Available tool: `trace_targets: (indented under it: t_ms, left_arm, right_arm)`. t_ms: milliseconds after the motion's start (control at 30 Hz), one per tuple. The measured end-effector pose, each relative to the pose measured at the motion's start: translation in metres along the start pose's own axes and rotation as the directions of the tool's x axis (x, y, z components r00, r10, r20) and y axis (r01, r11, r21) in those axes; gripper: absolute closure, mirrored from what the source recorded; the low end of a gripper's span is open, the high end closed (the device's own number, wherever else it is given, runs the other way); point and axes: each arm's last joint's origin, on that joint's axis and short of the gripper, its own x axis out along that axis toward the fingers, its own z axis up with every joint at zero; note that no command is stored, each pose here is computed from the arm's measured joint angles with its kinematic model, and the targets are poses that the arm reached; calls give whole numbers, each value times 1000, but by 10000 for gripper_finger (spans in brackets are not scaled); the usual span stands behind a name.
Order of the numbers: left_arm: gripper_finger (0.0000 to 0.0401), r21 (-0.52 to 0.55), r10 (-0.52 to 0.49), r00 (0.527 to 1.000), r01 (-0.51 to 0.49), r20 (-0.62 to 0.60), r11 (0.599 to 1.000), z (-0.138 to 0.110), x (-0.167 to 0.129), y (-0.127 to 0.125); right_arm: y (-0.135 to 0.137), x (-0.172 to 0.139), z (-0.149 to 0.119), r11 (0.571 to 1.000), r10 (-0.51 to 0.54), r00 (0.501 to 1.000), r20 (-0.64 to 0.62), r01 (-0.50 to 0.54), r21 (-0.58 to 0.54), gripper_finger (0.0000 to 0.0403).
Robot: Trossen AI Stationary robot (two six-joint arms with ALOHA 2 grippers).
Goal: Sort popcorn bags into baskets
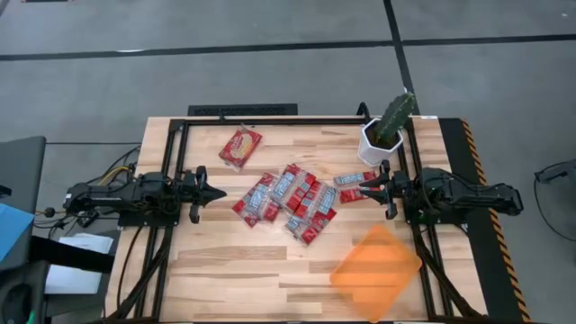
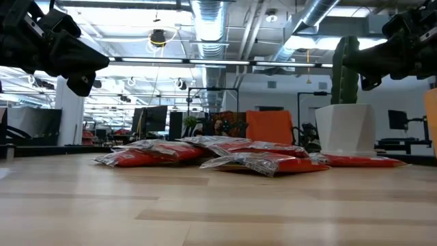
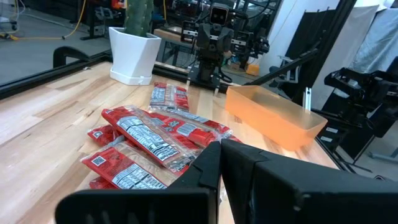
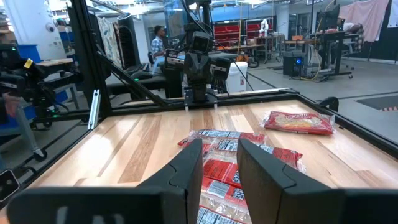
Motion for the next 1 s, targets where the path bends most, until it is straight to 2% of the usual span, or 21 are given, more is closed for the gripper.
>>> trace_targets:
  t_ms: [333,500,600,733,867,1000]
  left_arm:
    - [401,-6,0,1000,0,1,1000,0,0,0]
    - [401,-61,2,999,1,48,998,4,0,-1]
    - [401,-156,34,997,-23,71,988,6,0,0]
    - [401,-341,70,994,-35,89,939,7,0,1]
    - [401,-464,101,990,-44,99,885,7,0,2]
    - [401,-575,169,978,-68,123,815,9,-1,4]
  right_arm:
    - [0,0,0,1000,0,1000,0,0,0,278]
    - [0,0,0,1000,0,1000,0,0,0,278]
    - [-1,0,0,1000,-31,1000,5,31,0,278]
    - [-1,0,4,998,-61,997,49,60,10,278]
    - [-1,-2,18,985,-66,979,194,34,168,278]
    - [-2,-5,30,949,-134,938,319,29,315,278]
